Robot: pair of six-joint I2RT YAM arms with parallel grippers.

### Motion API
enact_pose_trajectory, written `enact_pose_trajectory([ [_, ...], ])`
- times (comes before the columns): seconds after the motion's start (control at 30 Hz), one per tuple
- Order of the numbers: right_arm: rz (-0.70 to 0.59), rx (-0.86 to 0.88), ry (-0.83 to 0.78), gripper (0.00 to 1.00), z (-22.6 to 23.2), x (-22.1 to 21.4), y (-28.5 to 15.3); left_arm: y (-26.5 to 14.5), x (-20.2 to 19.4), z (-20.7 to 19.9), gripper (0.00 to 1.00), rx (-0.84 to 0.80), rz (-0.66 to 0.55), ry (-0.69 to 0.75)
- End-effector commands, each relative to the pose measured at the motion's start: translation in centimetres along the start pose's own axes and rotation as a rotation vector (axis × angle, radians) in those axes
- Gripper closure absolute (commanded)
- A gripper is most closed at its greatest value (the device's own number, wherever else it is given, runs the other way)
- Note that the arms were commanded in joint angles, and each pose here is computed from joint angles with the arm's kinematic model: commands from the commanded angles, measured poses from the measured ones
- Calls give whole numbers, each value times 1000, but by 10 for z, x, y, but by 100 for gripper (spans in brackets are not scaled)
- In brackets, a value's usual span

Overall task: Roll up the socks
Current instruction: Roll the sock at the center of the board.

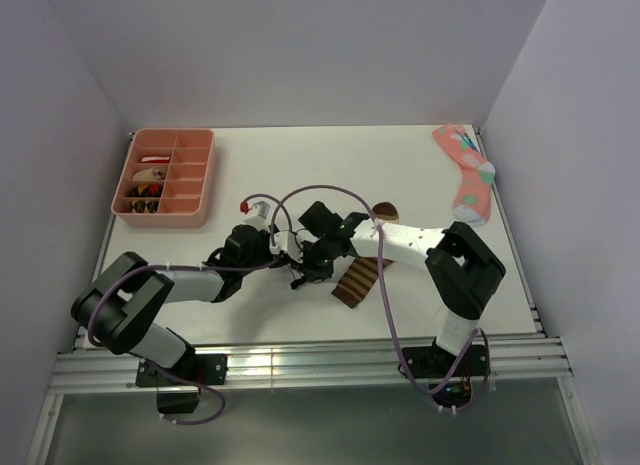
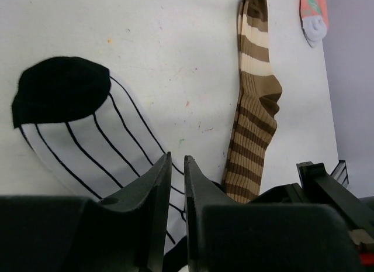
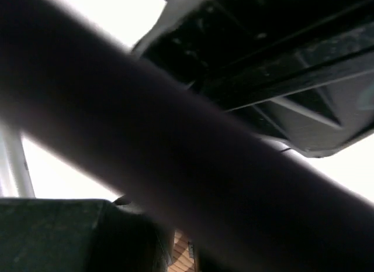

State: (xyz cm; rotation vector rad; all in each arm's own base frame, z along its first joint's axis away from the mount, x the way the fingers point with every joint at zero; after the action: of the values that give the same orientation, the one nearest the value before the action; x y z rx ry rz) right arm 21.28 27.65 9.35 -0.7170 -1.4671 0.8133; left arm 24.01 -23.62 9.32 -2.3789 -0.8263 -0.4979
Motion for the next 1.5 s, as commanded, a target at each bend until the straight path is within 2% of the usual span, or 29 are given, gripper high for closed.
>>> enact_pose_trajectory([
  [0.0,20,58,42,92,6,2,-5,-7,21,-16,80,-51,-105,49],
  [0.27,47,206,114,92,3,5,6,-30,14,1,78,-18,-163,25],
  [0.47,51,286,208,93,-9,1,7,-49,10,9,71,-31,-224,24],
  [0.77,53,434,387,93,-34,-5,15,-70,7,6,63,-132,-277,68],
  [0.87,96,511,468,93,-36,-13,21,-75,5,2,61,-184,-284,100],
  [1.03,118,570,551,93,-42,-15,25,-71,-4,-1,59,-211,-260,168],
  [1.3,142,553,567,92,-45,-15,22,-49,-27,-8,59,-213,-171,271],
  [1.47,159,567,574,92,-43,-18,24,-42,-35,-5,54,-212,-149,293],
])
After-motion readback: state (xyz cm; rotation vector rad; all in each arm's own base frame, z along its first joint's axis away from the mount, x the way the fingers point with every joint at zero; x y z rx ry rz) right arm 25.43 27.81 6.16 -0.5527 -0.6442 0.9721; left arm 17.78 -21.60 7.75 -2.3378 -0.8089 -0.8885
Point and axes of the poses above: each gripper's point midway between its finger pads, its own y axis out along the fingers, its own z axis along the line the jaws close on, x = y × z, the point moved 6 cm from there along -y, back along the fingers, and after that the axes turned 7 degrees about -y, right-handed, at the moved point
